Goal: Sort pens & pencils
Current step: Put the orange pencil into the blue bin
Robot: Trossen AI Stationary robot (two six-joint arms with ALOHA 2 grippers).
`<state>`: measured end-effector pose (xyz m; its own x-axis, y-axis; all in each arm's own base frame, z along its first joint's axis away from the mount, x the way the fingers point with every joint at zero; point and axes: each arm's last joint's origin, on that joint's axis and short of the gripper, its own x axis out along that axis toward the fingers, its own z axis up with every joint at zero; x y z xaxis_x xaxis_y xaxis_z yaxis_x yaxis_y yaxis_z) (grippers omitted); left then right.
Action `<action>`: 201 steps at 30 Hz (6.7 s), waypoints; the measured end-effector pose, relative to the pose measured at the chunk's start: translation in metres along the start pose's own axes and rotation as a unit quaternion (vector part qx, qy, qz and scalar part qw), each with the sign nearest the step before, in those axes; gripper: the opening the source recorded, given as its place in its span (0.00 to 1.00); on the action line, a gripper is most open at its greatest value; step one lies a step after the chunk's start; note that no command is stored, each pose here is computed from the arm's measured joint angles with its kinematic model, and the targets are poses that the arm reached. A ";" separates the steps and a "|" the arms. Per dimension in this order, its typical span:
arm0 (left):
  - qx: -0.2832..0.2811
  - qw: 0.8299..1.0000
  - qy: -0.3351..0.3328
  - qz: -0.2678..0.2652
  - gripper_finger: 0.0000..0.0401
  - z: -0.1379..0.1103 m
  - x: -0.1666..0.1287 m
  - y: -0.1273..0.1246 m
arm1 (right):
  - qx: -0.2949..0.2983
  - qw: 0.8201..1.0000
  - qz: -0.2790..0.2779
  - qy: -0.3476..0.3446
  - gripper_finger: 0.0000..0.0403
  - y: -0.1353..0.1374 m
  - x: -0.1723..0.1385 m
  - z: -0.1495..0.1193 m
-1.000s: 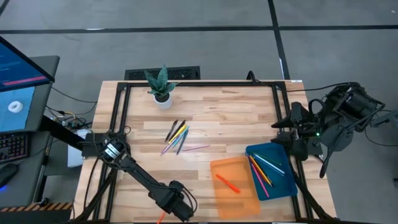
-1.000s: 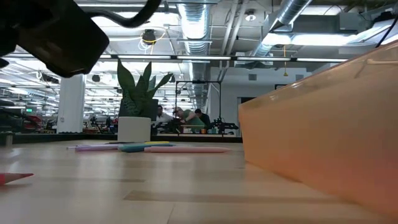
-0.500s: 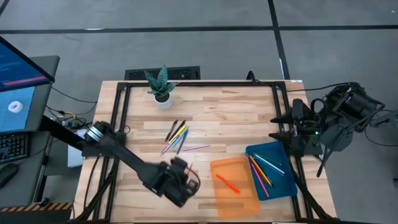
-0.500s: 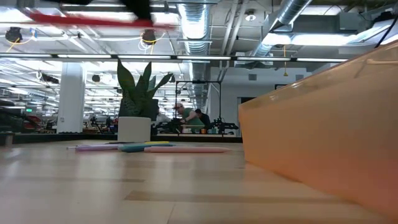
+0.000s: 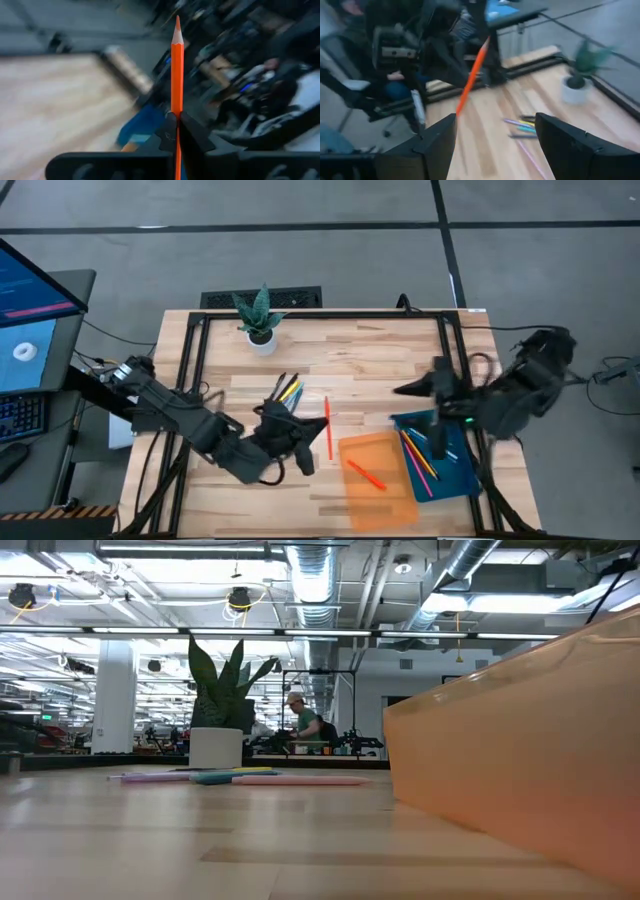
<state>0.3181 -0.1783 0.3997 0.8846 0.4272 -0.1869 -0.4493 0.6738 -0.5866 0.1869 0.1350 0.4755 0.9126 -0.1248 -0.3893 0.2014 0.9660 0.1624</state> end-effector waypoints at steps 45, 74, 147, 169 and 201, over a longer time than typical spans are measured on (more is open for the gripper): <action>0.123 0.986 0.116 0.005 0.20 0.006 0.008 0.023 | 0.043 0.994 -0.020 0.103 0.72 -0.032 0.013 -0.002; 0.150 0.932 0.310 -0.115 0.46 -0.058 0.103 0.040 | 0.174 0.894 -0.210 0.356 0.72 -0.004 0.069 -0.158; 0.210 0.921 0.306 -0.120 0.46 0.007 0.012 0.036 | 0.239 0.808 -0.223 0.491 0.01 0.008 0.222 -0.225; 0.198 0.931 0.282 -0.118 0.46 0.024 -0.016 0.035 | 0.060 0.866 -0.117 0.483 0.48 0.026 0.173 -0.206; 0.187 0.940 0.269 -0.099 0.46 0.027 -0.011 0.038 | 0.187 0.824 -0.170 0.507 0.04 -0.013 0.228 -0.276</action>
<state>0.2883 -0.1412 0.4011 0.8458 -0.0276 -0.5329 -0.1919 0.9161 -0.3521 0.2939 0.1562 0.1339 0.0537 0.0633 -0.9966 0.6525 0.7532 0.0830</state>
